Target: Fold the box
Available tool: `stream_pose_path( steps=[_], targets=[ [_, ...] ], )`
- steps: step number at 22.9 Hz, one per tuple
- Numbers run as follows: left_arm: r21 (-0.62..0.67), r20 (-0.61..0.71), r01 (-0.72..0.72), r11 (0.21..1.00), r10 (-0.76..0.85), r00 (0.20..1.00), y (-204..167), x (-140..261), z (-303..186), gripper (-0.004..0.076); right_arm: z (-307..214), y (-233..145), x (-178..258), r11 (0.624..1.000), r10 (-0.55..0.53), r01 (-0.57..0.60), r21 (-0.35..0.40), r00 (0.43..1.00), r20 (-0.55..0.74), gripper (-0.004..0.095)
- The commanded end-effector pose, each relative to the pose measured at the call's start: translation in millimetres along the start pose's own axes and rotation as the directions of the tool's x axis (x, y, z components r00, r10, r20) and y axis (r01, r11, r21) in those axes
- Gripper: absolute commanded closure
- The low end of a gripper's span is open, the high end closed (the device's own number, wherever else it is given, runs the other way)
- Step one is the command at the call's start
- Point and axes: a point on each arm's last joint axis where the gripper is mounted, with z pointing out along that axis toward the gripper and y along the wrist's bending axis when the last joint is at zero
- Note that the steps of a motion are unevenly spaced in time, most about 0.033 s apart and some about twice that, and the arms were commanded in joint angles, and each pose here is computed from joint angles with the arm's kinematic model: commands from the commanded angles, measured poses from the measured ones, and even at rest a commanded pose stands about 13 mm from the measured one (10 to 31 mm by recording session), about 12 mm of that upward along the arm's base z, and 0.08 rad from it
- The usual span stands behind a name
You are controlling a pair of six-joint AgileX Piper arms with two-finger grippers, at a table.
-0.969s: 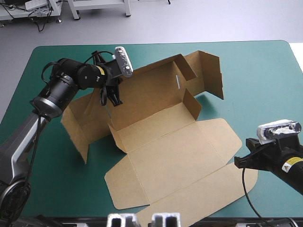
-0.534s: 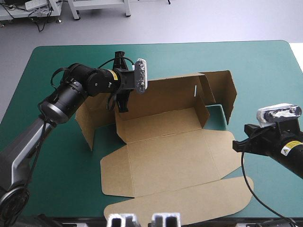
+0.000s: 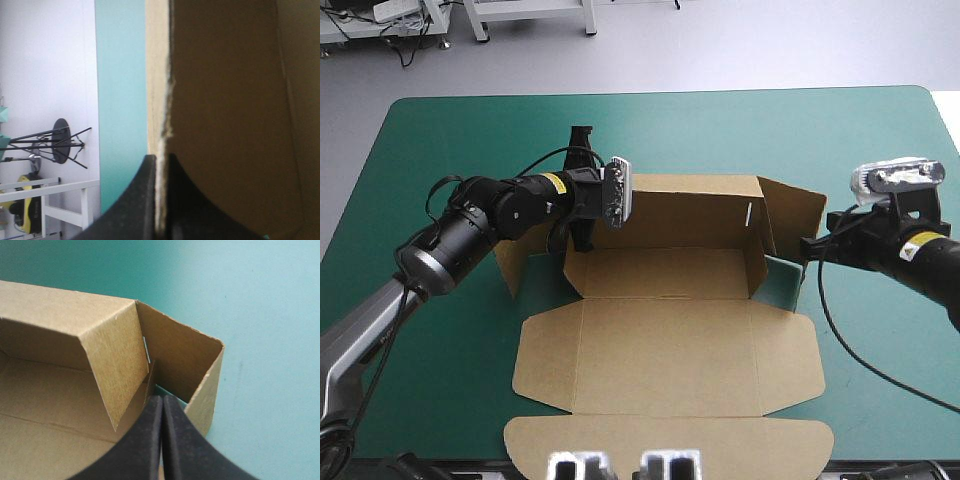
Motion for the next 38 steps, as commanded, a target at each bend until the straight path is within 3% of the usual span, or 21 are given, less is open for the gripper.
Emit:
stream_pose_path(
  steps=[1,4,6,9,11,14,20,24,30,35,38],
  targets=[
    [-0.186,0.040,0.021,0.982,-0.014,0.999,-1,1,-13,0.0734,10,0,-34,1.000,-0.013,0.013,0.005,0.997,0.080,0.0928],
    [-0.294,0.055,0.023,0.955,-0.007,0.998,-24,9,-17,0.0734,38,-2,-59,0.999,-0.037,0.037,-0.001,0.999,0.033,0.0927],
    [-0.279,0.052,0.014,0.960,0.001,0.999,-36,10,-17,0.0734,51,-2,-82,0.999,-0.051,0.051,-0.004,0.998,0.030,0.0927],
    [-0.289,0.050,0.014,0.957,0.000,0.999,-38,12,-15,0.0734,74,-3,-107,0.998,-0.056,0.056,-0.014,0.998,-0.024,0.0928],
    [-0.393,0.071,0.023,0.919,0.006,0.997,-29,10,-19,0.0734,109,-7,-121,0.999,-0.049,0.047,-0.023,0.992,-0.112,0.0928],
    [-0.410,0.075,0.024,0.912,0.008,0.997,-27,10,-20,0.0734,135,-10,-126,0.999,-0.036,0.030,-0.036,0.983,-0.181,0.0927],
    [-0.291,0.051,0.016,0.957,-0.002,0.999,-38,12,-14,0.0734,182,-17,-118,0.995,0.019,-0.047,-0.088,0.954,-0.300,0.0928],
    [-0.318,0.058,0.025,0.948,-0.007,0.998,-36,12,-15,0.0734,199,-26,-103,0.994,0.029,-0.072,-0.088,0.911,-0.412,0.0927],
    [-0.316,0.065,0.049,0.947,-0.029,0.997,-36,12,-15,0.0734,190,-30,-95,0.990,0.030,-0.087,-0.115,0.904,-0.427,0.0928],
    [-0.320,0.069,0.059,0.946,-0.039,0.997,-35,12,-15,0.0734,185,-26,-52,0.984,-0.016,-0.082,-0.158,0.845,-0.535,0.0928],
    [-0.318,0.069,0.059,0.946,-0.039,0.997,-35,12,-15,0.0734,169,-24,-43,0.986,-0.017,-0.064,-0.154,0.880,-0.475,0.0928]
  ],
)
